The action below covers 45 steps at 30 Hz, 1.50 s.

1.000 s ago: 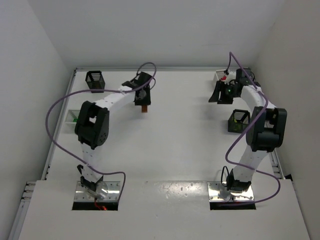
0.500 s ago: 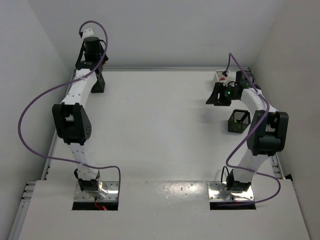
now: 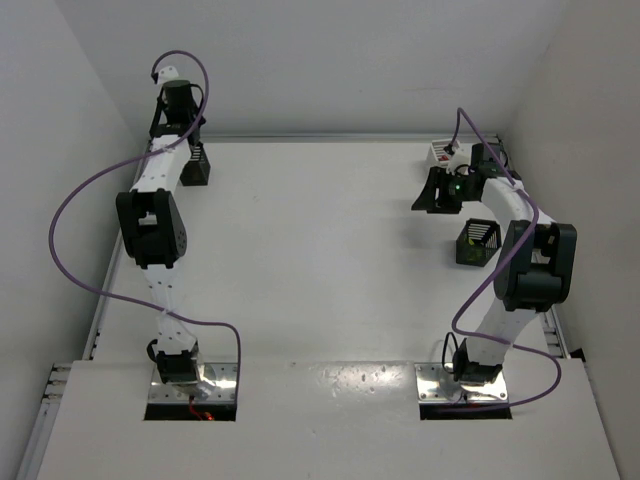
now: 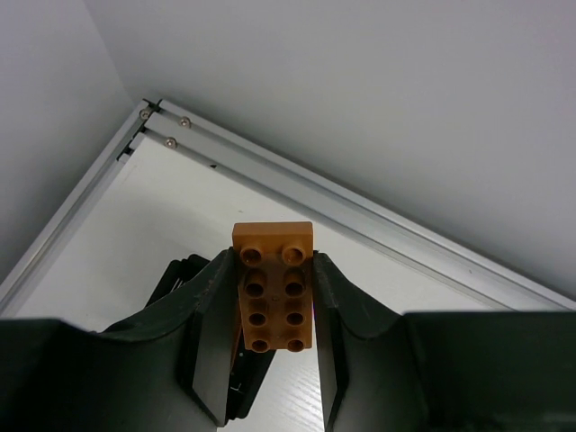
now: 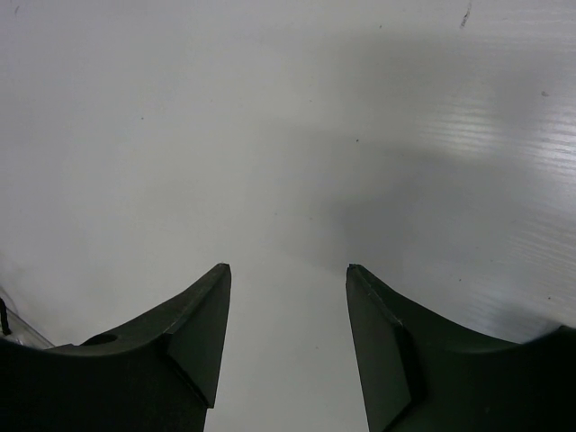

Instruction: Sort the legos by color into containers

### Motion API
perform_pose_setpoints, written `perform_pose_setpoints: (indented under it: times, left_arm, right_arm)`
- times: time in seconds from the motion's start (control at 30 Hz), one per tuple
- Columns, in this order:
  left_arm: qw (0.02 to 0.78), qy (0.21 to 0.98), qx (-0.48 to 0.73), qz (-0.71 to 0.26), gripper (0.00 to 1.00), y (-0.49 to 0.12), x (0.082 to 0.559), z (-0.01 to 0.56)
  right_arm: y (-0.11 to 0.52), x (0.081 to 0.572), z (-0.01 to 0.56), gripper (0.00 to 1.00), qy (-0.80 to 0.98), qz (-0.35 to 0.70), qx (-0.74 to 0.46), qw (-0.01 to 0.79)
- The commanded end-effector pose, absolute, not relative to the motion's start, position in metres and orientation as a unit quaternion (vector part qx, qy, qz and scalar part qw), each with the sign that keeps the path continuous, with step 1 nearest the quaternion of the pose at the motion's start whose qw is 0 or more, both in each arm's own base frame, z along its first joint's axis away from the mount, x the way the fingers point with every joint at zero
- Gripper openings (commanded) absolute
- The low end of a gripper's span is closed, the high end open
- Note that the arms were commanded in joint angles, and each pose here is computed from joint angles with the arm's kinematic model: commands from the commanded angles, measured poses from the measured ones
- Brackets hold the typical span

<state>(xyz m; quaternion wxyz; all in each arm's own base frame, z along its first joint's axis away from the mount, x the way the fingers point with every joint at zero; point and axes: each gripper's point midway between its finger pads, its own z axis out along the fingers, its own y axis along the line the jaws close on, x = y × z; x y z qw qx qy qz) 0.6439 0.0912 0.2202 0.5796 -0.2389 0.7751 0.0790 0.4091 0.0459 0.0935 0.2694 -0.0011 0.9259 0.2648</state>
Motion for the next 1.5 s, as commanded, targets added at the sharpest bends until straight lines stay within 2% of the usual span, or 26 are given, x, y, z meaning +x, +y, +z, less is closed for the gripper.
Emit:
perform_pose_setpoints:
  times: [0.0, 0.37, 0.6, 0.73, 0.93, 1.07, 1.2, 1.27, 1.37, 1.43, 1.47]
  left_arm:
    - [0.609, 0.748, -0.249, 0.089, 0.06, 0.107, 0.642, 0.247]
    - [0.561, 0.770, -0.281, 0.115, 0.06, 0.145, 0.613, 0.203]
    - [0.556, 0.776, -0.272, 0.119, 0.26, 0.149, 0.611, 0.198]
    - [0.565, 0.773, -0.268, 0.109, 0.28, 0.146, 0.617, 0.206]
    - [0.574, 0.776, -0.249, 0.079, 0.64, 0.135, 0.624, 0.214]
    - [0.606, 0.759, -0.229, 0.069, 0.70, 0.122, 0.626, 0.257]
    - [0.665, 0.726, -0.172, 0.046, 0.71, 0.079, 0.617, 0.345]
    - [0.684, 0.723, -0.096, 0.019, 0.71, 0.043, 0.598, 0.389]
    - [0.659, 0.752, 0.011, -0.015, 0.69, -0.028, 0.561, 0.402]
    - [0.606, 0.790, 0.068, -0.059, 0.69, -0.077, 0.533, 0.364]
    - [0.603, 0.790, 0.083, -0.074, 0.69, -0.088, 0.513, 0.368]
  right_arm:
    - [0.051, 0.412, 0.103, 0.54, 0.918, 0.273, -0.017, 0.287]
    - [0.050, 0.419, 0.104, 0.54, 0.919, 0.273, -0.016, 0.283]
    - [0.052, 0.418, 0.102, 0.54, 0.919, 0.279, -0.011, 0.278]
    - [0.052, 0.418, 0.102, 0.54, 0.919, 0.279, -0.011, 0.278]
    - [0.052, 0.419, 0.105, 0.54, 0.918, 0.279, -0.013, 0.282]
    - [0.057, 0.418, 0.106, 0.54, 0.917, 0.284, -0.018, 0.280]
    - [0.058, 0.419, 0.127, 0.54, 0.907, 0.285, -0.029, 0.307]
    - [0.061, 0.419, 0.143, 0.54, 0.898, 0.291, -0.040, 0.326]
    - [0.070, 0.421, 0.157, 0.56, 0.892, 0.293, -0.067, 0.337]
    - [0.084, 0.416, 0.167, 0.59, 0.888, 0.304, -0.097, 0.331]
    - [0.087, 0.414, 0.168, 0.60, 0.889, 0.304, -0.104, 0.327]
